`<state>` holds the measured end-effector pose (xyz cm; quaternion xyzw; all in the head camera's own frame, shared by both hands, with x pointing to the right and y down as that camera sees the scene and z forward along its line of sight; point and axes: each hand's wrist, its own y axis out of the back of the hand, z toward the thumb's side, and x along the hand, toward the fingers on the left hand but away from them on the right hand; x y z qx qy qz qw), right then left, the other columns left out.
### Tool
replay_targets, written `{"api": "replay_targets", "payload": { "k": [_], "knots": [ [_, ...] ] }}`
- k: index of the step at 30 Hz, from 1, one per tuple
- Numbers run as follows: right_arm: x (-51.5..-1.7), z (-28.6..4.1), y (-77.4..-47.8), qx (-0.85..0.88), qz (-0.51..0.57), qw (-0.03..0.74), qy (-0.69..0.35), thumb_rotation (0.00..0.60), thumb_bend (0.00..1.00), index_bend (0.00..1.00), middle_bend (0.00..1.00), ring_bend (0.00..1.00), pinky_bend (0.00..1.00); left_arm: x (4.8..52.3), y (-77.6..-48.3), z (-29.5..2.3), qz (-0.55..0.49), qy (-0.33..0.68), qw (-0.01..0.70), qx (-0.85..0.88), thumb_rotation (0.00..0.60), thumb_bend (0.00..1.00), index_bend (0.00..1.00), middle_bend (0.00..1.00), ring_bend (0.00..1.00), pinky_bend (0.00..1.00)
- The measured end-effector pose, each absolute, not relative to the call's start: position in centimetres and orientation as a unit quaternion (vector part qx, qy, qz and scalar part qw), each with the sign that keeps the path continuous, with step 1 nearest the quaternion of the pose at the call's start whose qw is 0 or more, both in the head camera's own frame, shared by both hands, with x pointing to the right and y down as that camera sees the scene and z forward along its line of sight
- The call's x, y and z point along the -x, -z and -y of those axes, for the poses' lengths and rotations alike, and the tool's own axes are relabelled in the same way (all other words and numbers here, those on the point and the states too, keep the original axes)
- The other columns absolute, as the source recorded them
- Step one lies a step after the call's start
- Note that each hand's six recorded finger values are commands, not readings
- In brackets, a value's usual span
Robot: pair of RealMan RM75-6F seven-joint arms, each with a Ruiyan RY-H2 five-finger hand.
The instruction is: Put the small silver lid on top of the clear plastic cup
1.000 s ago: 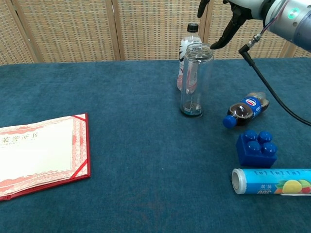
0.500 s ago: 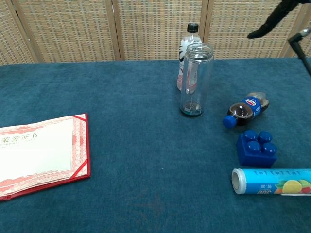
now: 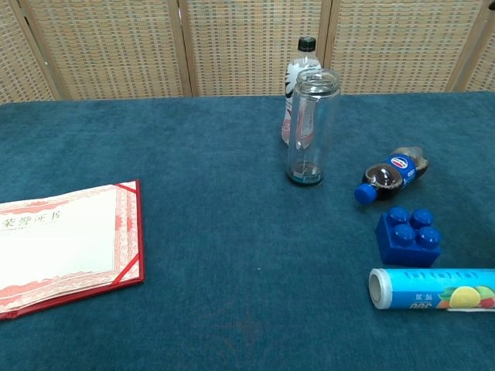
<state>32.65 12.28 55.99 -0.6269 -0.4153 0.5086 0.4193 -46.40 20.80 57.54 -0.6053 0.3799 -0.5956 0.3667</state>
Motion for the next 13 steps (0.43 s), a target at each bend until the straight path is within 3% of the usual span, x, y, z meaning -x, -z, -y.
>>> {"api": "replay_targets", "payload": {
  "k": [13],
  "knots": [
    [-39.9, -20.1, -56.9, 0.61, 0.445, 0.4, -0.52, 0.6, 0.09, 0.1, 0.0, 0.0, 0.05, 45.7, -57.2, -21.6, -0.376, 0.59, 0.379, 0.606, 0.6, 0.13, 0.0, 0.0, 0.0, 0.0]
  ]
}}
